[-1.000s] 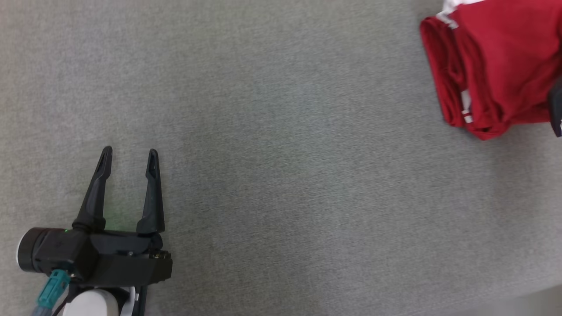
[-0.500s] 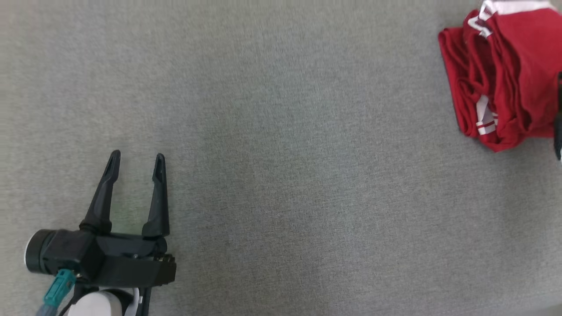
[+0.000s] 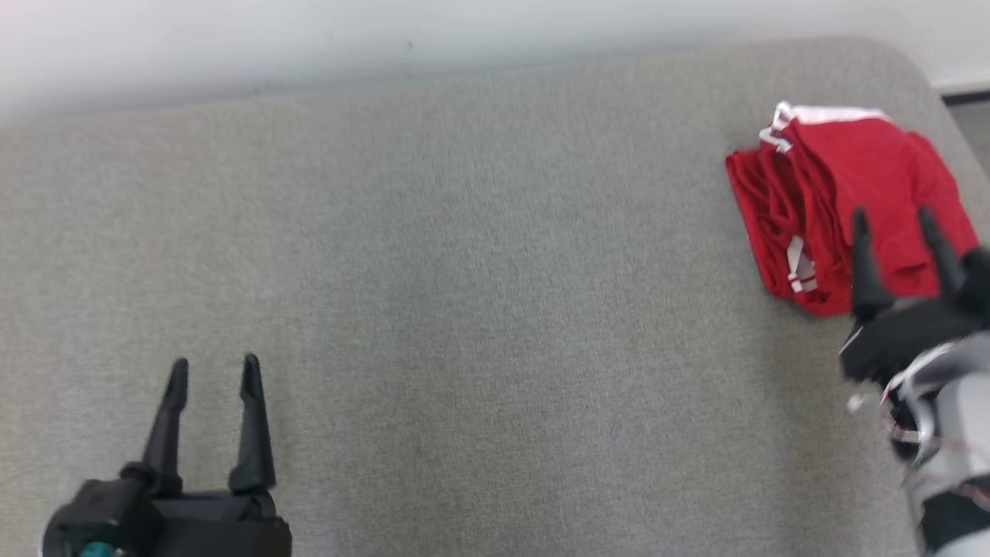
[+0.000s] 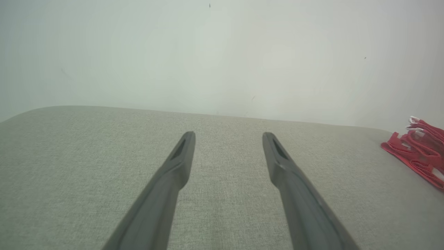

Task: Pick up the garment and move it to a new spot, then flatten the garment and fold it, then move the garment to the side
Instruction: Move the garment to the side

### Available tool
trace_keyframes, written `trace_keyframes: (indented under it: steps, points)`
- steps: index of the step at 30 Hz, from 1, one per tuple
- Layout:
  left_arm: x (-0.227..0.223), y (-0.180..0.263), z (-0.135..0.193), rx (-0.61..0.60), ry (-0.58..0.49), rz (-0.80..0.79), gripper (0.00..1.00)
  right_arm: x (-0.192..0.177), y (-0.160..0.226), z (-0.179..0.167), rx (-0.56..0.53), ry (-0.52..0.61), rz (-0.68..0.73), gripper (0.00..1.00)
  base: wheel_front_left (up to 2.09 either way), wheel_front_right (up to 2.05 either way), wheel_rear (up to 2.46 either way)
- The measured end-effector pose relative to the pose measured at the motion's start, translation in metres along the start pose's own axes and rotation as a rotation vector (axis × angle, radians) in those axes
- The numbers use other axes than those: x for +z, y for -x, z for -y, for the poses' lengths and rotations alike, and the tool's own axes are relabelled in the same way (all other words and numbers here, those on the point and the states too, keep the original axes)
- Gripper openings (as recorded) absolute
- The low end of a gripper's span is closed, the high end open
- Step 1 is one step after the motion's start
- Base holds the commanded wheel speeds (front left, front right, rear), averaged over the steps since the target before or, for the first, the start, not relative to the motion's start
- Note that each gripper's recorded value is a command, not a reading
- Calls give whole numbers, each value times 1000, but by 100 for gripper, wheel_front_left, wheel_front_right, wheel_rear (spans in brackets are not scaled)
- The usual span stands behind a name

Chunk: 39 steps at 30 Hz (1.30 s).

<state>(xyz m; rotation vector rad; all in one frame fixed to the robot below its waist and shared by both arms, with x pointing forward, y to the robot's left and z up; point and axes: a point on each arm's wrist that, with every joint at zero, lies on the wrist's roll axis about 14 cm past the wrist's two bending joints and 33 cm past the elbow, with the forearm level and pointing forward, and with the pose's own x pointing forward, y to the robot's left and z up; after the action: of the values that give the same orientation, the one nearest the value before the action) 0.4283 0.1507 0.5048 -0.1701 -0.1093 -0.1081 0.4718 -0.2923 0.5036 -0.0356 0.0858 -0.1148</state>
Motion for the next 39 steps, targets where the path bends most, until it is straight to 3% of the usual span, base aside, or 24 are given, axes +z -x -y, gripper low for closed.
trace_keyframes:
  steps: [7,17,28,39]
  points:
    - [10,23,-1,13,-12,0,100,4,46,-54,151,-8,80,100,0,0,0]
    - [17,62,-38,147,-43,-4,100,6,88,-109,266,-97,149,100,0,0,0]
    - [23,82,-51,186,-59,5,100,-5,108,-130,294,-138,130,100,0,0,0]
    - [18,77,-43,146,-73,-12,100,-17,112,-125,264,-147,99,100,0,0,0]
